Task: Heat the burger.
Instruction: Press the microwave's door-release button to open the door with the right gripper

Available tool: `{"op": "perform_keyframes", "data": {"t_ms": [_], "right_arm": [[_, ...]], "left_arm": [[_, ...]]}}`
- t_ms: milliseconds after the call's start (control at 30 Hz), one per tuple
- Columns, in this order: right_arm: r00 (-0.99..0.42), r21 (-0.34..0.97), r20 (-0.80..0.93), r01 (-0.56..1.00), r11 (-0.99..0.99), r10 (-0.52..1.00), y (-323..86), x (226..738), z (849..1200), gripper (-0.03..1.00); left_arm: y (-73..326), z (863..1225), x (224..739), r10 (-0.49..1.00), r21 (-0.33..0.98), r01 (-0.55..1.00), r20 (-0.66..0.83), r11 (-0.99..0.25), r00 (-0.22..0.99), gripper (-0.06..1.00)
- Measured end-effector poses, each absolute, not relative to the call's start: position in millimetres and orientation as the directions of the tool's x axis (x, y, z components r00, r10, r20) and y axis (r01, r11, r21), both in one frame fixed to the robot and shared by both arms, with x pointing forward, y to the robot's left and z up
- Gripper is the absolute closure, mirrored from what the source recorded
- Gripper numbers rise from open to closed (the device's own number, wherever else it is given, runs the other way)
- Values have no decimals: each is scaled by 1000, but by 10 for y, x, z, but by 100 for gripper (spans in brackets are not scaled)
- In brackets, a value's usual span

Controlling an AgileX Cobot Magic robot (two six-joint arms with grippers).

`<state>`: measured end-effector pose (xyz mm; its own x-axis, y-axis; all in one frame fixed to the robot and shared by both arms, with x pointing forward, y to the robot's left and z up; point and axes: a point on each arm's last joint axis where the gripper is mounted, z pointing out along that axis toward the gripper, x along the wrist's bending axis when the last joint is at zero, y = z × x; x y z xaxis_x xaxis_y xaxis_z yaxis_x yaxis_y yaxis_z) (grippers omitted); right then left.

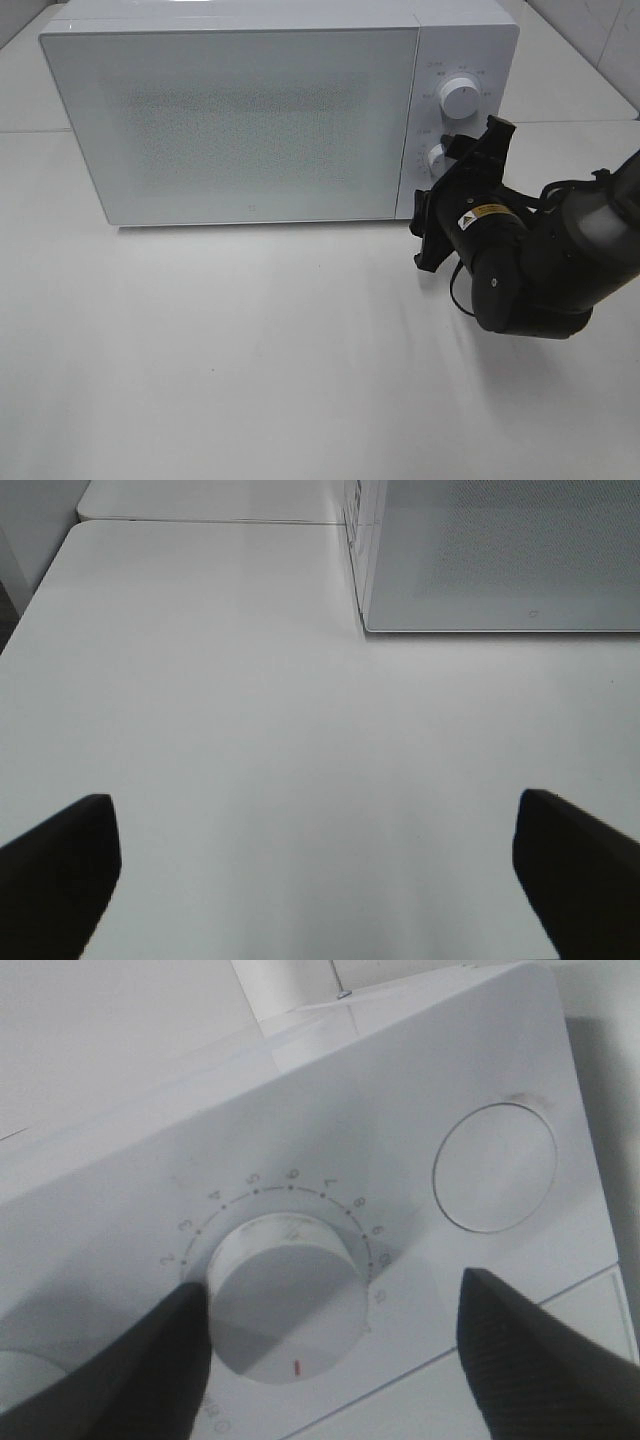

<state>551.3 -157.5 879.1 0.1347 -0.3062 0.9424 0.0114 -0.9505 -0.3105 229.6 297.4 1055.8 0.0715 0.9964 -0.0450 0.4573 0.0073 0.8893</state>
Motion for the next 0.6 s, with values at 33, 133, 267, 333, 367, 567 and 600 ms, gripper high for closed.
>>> {"op": "perform_keyframes", "data": {"t_ms": [33, 133, 267, 333, 367, 567, 600], "right_arm": [[136, -310, 942, 11, -951, -306, -1575, 5512, 8790, 28], [137, -312, 942, 10, -950, -308, -1575, 5513, 8797, 28], [140, -312, 941, 10, -950, -308, -1574, 5512, 8794, 28], [140, -312, 941, 10, -950, -308, -1574, 5512, 8794, 28], [138, -313, 941, 10, -950, -309, -1574, 5512, 8801, 28], [114, -327, 939, 8, -945, -324, -1585, 5496, 8893, 27], [114, -327, 939, 8, -945, -324, -1585, 5496, 8893, 27]], "left_arm": [[2974, 10558, 2296, 996, 889, 457, -45, 7, 72, -4], [2974, 10558, 2296, 996, 889, 457, -45, 7, 72, -4], [2974, 10558, 2296, 996, 889, 457, -45, 7, 72, -4], [2974, 10558, 2296, 996, 889, 457, -45, 7, 72, -4], [2974, 10558, 2296, 996, 889, 457, -45, 7, 72, -4], [2974, 10558, 2296, 996, 889, 457, -45, 7, 72, -4], [2974, 10558, 2296, 996, 889, 457, -45, 7, 72, -4]]}}
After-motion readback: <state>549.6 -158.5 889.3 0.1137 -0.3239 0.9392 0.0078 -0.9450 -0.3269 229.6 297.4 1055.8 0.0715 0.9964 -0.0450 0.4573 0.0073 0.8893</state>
